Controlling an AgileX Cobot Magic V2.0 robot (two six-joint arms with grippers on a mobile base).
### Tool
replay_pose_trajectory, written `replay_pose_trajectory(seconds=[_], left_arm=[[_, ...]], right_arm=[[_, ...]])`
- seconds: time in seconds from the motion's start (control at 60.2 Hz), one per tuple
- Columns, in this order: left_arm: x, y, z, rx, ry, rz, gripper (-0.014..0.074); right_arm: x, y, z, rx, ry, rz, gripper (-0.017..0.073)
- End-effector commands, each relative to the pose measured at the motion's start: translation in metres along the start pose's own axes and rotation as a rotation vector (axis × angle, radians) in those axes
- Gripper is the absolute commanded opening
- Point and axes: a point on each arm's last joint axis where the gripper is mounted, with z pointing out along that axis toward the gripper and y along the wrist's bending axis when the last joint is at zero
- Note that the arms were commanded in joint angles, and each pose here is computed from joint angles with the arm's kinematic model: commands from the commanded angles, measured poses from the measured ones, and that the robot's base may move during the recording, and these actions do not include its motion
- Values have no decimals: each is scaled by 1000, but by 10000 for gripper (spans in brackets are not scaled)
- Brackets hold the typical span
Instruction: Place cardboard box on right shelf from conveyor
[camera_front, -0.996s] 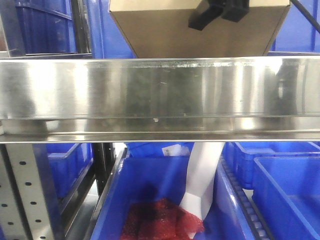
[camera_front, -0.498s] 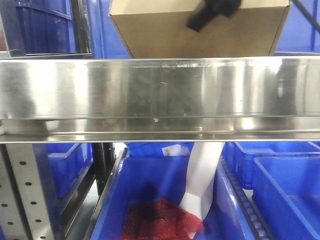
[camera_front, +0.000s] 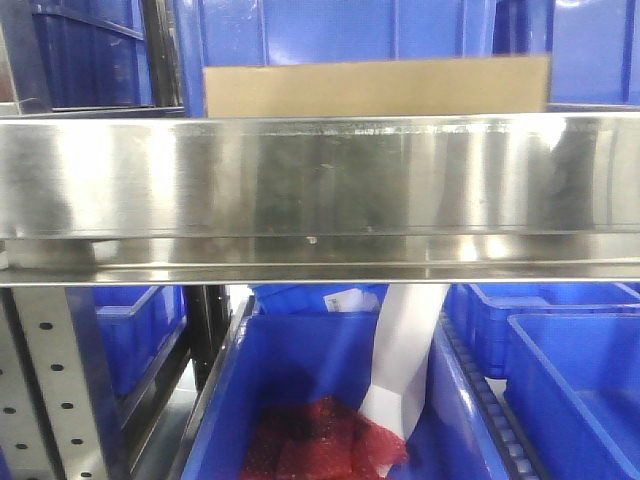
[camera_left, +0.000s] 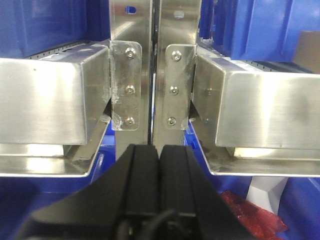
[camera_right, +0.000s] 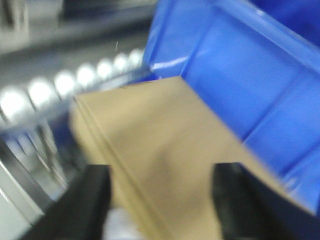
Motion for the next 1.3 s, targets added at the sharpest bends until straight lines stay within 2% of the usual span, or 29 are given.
replay_pose_trajectory(seconds=[0.0, 0.066, 0.166, 0.398, 1.029, 1.179, 1.278], left_arm=[[-5, 0, -1, 1, -89, -6, -116], [-5, 0, -1, 1, -89, -6, -116], [-5, 0, -1, 1, -89, -6, -116], [-5, 0, -1, 1, -89, -6, -116], [-5, 0, -1, 1, -89, -6, -116], [-5, 0, -1, 1, -89, -6, -116], [-5, 0, -1, 1, -89, -6, -116]], right_arm=[[-13, -3, -30, 14, -212, 152, 302], [-4, -2, -41, 7, -264, 213, 182], [9, -1, -59, -2, -338, 249, 21], [30, 2, -81, -7, -408, 249, 25], [33, 2, -78, -4, -391, 240, 25], [50, 1, -84, 15, -381, 206, 25], [75, -5, -96, 66, -380, 245, 25]])
